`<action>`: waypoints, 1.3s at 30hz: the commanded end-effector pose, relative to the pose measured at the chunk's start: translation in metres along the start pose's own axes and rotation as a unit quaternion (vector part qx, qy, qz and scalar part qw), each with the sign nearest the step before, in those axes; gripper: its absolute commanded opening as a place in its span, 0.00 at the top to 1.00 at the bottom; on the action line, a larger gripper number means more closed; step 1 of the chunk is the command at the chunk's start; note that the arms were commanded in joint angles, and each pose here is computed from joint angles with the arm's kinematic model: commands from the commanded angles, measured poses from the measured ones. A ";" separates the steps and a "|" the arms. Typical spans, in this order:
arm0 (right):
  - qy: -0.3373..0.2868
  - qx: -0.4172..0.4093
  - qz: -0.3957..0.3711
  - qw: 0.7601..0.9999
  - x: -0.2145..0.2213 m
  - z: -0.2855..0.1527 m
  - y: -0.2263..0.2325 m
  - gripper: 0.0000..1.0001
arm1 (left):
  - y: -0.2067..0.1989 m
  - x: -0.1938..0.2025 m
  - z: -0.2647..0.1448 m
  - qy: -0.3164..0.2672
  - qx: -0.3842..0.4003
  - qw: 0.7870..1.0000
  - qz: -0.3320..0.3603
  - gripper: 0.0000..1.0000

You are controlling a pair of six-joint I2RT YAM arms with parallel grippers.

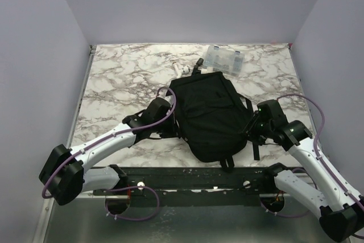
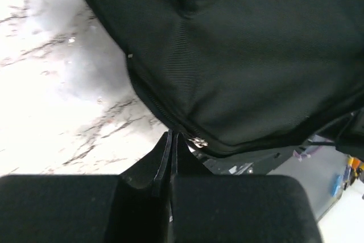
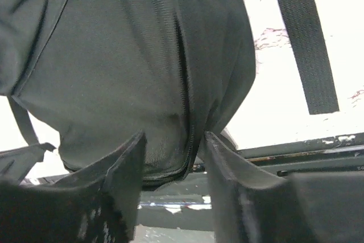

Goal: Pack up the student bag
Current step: Zip the student bag at the center of the board.

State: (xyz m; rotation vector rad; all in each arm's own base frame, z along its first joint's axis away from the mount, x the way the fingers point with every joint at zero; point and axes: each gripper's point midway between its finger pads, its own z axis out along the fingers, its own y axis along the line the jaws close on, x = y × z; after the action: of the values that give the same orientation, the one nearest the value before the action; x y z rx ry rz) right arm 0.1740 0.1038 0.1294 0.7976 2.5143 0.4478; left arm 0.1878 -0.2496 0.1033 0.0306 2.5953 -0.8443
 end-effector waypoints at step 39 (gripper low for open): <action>-0.024 0.037 0.136 0.990 0.016 0.001 -0.043 0.99 | -0.034 0.053 0.030 0.089 0.048 0.993 0.068 1.00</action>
State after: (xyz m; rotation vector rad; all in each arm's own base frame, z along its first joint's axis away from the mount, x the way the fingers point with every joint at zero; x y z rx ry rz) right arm 0.1365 0.0969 0.1044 1.0570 2.5147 0.4902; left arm 0.1270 -0.3385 0.1000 0.3685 2.6606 -1.1252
